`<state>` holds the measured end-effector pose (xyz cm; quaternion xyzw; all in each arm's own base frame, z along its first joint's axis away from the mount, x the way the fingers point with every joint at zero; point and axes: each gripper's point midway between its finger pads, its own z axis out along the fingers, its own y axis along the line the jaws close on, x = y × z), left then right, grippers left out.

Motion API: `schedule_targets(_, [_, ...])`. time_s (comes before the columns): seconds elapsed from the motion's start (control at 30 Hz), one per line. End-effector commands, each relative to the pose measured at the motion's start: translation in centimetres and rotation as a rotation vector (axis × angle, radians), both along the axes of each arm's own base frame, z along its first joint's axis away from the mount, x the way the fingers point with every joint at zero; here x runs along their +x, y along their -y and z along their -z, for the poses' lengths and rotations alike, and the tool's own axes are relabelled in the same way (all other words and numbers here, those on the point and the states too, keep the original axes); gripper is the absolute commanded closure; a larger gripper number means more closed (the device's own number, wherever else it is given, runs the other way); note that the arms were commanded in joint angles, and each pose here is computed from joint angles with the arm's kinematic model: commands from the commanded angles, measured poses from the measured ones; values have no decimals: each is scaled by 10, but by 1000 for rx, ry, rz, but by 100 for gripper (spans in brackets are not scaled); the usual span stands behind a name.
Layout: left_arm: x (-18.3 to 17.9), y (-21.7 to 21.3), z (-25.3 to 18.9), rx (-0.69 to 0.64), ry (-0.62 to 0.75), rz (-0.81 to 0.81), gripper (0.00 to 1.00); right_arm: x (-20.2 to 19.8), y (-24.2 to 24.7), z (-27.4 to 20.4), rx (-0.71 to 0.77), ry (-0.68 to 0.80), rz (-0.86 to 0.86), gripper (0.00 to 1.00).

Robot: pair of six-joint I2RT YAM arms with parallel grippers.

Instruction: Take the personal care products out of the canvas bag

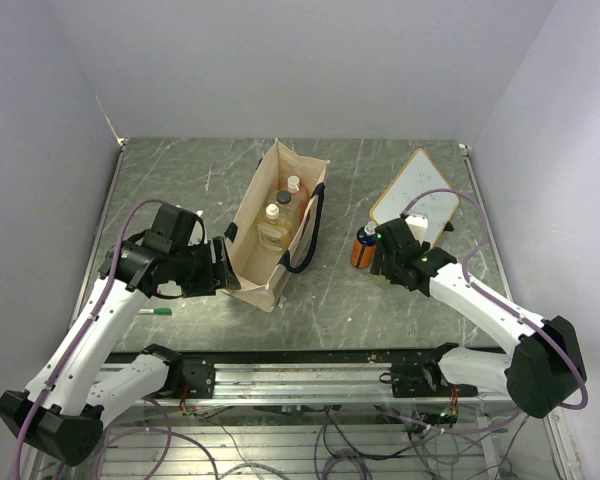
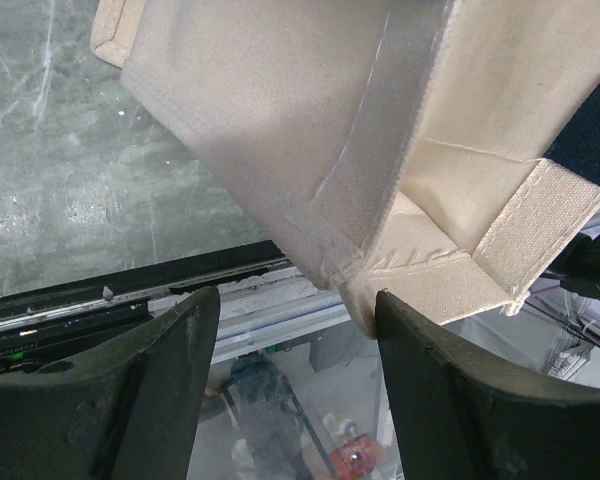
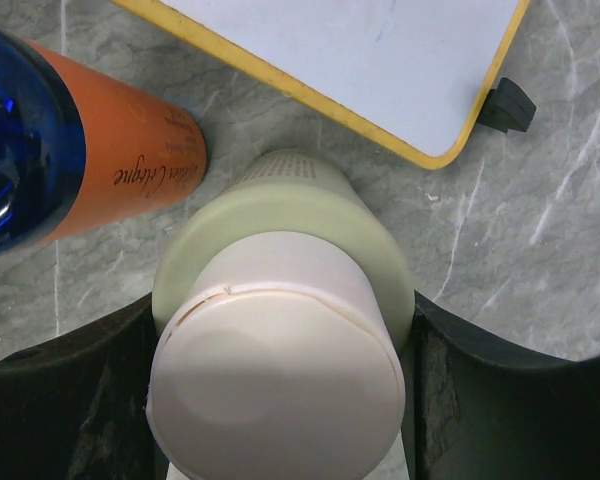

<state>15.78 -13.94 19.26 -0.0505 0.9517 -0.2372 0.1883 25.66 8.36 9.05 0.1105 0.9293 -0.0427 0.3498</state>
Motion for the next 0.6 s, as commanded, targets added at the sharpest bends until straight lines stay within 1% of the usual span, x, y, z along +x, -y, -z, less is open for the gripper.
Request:
schedule_targets(0.0, [-3, 2, -8, -11, 3, 27, 26, 23, -6, -10, 35, 80, 10, 83])
schedule_targets(0.1, [-3, 1, -8, -11, 4, 24, 26, 23, -7, -7, 39, 68, 4, 74])
schedule_targets(0.23, [-3, 1, -8, -10, 5, 19, 26, 22, -8, -8, 48, 57, -10, 57])
schedule_targets(0.33, [-4, 1, -8, -15, 6, 19, 26, 21, -9, -12, 57, 63, -9, 38])
schedule_targets(0.4, [-3, 2, -8, -18, 6, 18, 26, 21, -8, -15, 59, 69, -4, 27])
schedule_targets(0.43, [-2, 3, -8, -20, 7, 20, 26, 19, -7, -16, 59, 68, -1, 25])
schedule_targets(0.57, [0, 4, -9, -22, 7, 19, 26, 18, -6, -24, 61, 68, 1, 20])
